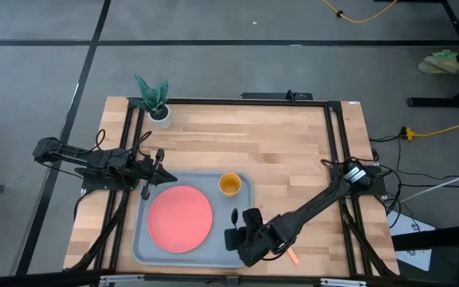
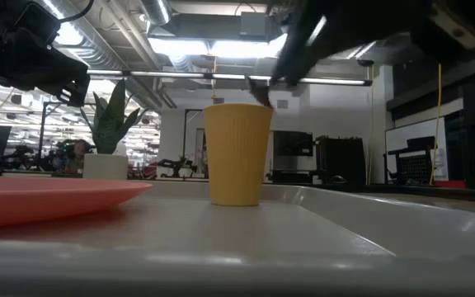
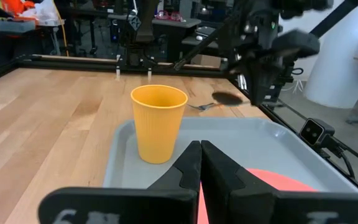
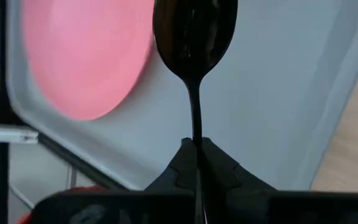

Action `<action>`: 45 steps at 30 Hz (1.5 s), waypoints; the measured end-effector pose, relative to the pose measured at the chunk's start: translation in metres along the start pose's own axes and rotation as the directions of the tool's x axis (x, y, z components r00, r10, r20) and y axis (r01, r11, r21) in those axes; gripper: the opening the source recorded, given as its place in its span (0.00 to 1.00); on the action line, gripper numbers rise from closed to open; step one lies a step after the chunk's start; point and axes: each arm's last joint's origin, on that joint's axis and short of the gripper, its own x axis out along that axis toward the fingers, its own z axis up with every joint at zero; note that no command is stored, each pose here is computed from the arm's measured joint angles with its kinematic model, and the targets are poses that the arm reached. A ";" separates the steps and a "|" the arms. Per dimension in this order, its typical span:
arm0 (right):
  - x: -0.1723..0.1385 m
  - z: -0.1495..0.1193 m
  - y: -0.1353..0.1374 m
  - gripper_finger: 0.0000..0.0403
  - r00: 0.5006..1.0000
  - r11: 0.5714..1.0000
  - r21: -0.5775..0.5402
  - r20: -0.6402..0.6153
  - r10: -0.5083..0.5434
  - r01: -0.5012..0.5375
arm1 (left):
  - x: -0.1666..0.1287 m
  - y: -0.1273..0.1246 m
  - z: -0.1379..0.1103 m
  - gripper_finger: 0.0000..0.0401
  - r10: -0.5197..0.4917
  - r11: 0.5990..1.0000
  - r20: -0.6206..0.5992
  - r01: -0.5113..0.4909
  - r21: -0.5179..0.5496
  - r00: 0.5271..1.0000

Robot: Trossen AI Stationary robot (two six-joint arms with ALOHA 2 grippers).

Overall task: Pick and place plate/cup/fork/spoon on tray
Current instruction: Put the black spoon on the gray tray

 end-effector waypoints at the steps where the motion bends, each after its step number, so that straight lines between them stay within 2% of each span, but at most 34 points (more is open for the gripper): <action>1: 0.005 -0.001 -0.002 0.01 1.000 1.000 0.022 0.004 -0.011 0.011 | 0.000 0.000 0.000 0.00 0.000 1.000 0.000 0.000 0.000 1.000; 7: 0.023 -0.007 -0.009 0.01 0.998 0.992 0.120 0.015 -0.053 0.051 | 0.000 0.000 0.000 0.00 0.000 1.000 0.000 0.000 0.000 1.000; 15: 0.030 -0.004 -0.009 0.01 0.998 0.981 0.183 0.017 -0.067 0.062 | 0.000 0.000 0.000 0.00 0.000 1.000 0.000 0.000 0.000 1.000; 26: 0.042 0.019 -0.008 0.01 0.989 0.982 0.124 0.029 -0.144 0.139 | 0.000 0.000 0.000 0.00 0.000 1.000 0.000 0.000 0.000 1.000; 29: 0.044 0.023 -0.007 0.03 0.986 0.981 0.105 -0.007 -0.164 0.164 | 0.000 0.000 0.000 0.00 0.000 1.000 0.000 0.000 0.000 1.000; 35: 0.044 0.024 -0.007 0.09 0.987 0.983 0.097 0.007 -0.160 0.158 | 0.000 0.000 0.000 0.00 0.000 1.000 0.000 0.000 0.000 1.000; 45: 0.044 0.025 -0.007 0.10 0.987 0.983 0.097 0.011 -0.158 0.156 | 0.000 0.000 0.000 0.00 0.000 1.000 0.000 0.000 0.000 1.000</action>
